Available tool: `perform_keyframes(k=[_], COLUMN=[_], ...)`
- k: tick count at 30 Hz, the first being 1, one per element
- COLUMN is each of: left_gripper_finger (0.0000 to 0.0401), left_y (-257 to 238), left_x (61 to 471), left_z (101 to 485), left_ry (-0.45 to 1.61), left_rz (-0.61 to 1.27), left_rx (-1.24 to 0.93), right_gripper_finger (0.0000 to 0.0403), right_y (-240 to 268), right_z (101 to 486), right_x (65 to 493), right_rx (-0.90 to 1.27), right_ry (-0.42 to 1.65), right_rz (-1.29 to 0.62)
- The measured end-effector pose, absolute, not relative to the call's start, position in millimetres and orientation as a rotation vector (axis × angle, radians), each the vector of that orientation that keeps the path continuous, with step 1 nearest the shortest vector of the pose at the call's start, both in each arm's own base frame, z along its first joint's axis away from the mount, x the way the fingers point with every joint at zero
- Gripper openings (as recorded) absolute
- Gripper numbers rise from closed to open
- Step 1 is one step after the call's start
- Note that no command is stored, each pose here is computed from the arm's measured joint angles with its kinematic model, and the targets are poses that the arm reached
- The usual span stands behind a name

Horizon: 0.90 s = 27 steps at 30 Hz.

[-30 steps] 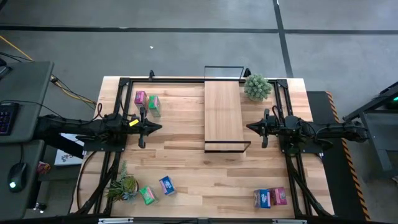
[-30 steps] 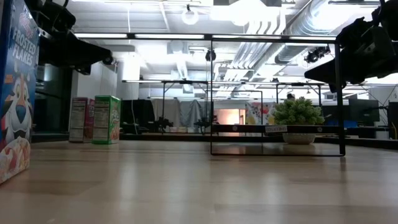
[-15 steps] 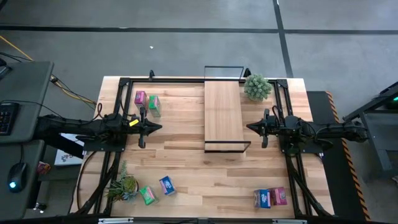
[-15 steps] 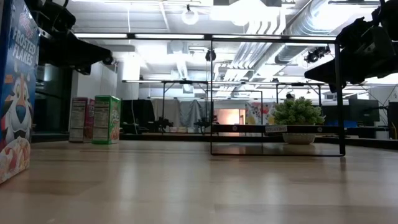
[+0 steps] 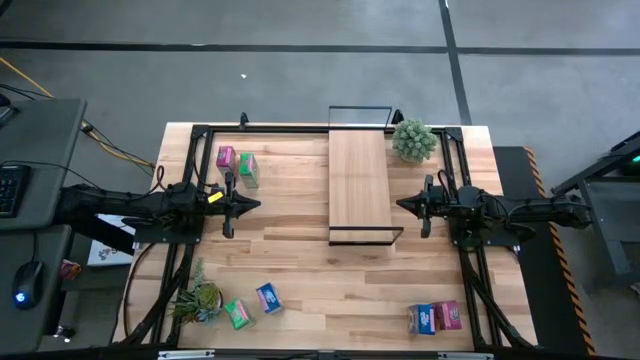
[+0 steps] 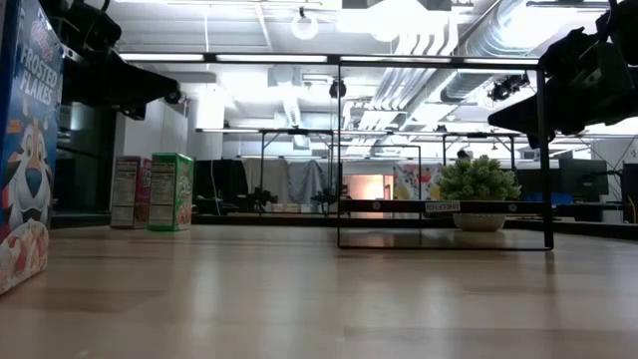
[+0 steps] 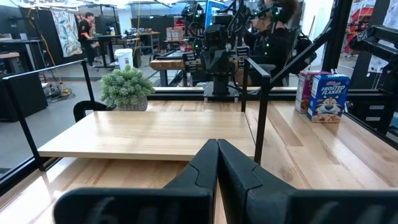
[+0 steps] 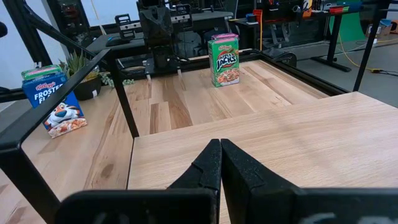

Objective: Stack cereal on shelf

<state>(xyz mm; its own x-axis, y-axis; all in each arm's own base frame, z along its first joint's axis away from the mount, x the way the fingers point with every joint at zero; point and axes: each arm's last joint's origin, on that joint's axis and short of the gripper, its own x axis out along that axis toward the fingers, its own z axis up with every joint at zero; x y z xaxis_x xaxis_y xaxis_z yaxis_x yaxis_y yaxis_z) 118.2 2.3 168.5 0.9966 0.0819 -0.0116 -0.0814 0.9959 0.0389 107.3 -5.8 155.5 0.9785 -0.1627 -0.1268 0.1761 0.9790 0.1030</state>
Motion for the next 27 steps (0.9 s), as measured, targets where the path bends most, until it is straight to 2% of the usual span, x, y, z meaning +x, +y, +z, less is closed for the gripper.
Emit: perform_keyframes(k=[16,19,23,25,27], left_gripper_finger=[0.0001,0.0001,0.0001,0.0001,0.0001], left_y=[2,2,2,2,2], left_x=[118,118,118,118,118], left_z=[168,168,168,169,168], left_ry=[0.013,0.013,0.013,0.013,0.013], left_rz=[0.081,0.081,0.081,0.081,0.081], left_rx=[0.038,0.038,0.038,0.038,0.038], right_gripper_finger=[0.0000,0.0000,0.0001,0.0009,0.0026], right_y=[-6,-6,-8,-7,-4], right_z=[156,156,180,195,208], right_x=[107,107,108,107,108], right_rx=[0.115,0.172,0.317,0.363,0.382], right_ry=[0.118,0.106,-0.157,-0.305,-0.350], right_rz=[-0.171,-0.176,-0.202,-0.156,-0.095])
